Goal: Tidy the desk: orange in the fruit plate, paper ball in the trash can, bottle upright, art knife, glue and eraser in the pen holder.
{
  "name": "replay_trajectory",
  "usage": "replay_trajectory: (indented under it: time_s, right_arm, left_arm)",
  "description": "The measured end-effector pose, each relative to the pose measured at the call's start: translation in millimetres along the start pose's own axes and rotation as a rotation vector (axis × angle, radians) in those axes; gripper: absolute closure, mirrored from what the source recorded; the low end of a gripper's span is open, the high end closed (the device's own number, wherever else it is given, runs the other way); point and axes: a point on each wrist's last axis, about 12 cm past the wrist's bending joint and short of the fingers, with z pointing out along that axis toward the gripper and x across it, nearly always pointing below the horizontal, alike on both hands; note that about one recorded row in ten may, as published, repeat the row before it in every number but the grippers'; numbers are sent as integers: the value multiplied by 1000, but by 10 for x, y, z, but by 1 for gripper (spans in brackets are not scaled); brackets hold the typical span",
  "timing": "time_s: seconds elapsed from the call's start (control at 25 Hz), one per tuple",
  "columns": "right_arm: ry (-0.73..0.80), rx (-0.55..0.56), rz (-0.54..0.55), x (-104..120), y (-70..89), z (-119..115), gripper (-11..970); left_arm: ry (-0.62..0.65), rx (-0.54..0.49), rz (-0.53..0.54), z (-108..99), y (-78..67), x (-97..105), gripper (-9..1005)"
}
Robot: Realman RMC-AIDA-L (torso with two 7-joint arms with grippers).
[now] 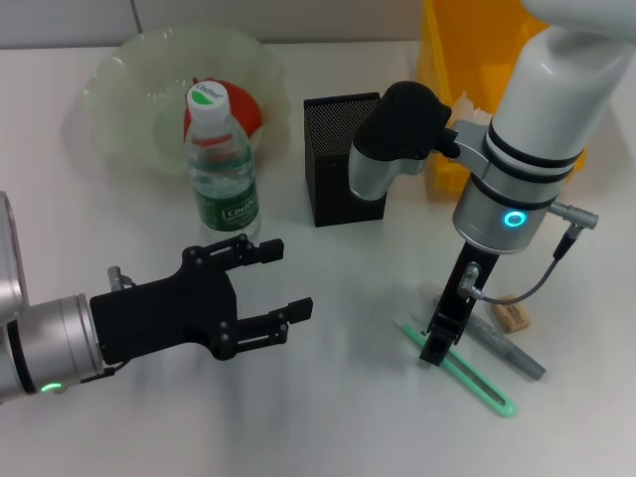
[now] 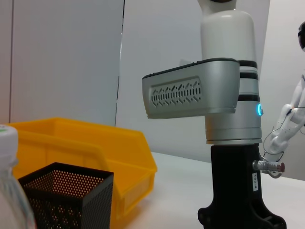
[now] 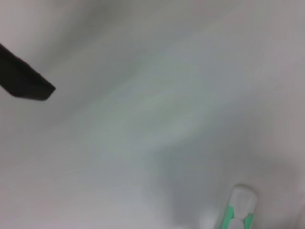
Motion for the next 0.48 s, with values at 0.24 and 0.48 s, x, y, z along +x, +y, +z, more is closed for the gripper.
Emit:
replay_trajectory:
  time_s: [0.24, 0.48]
  right_arm:
    - [-1, 3, -5, -5, 1, -4, 592]
    - [-2, 4, -7, -9, 1, -5, 602]
  left_arm:
    - [2, 0, 3, 1, -9, 16, 245]
    - [2, 1, 5, 5, -7, 13, 245]
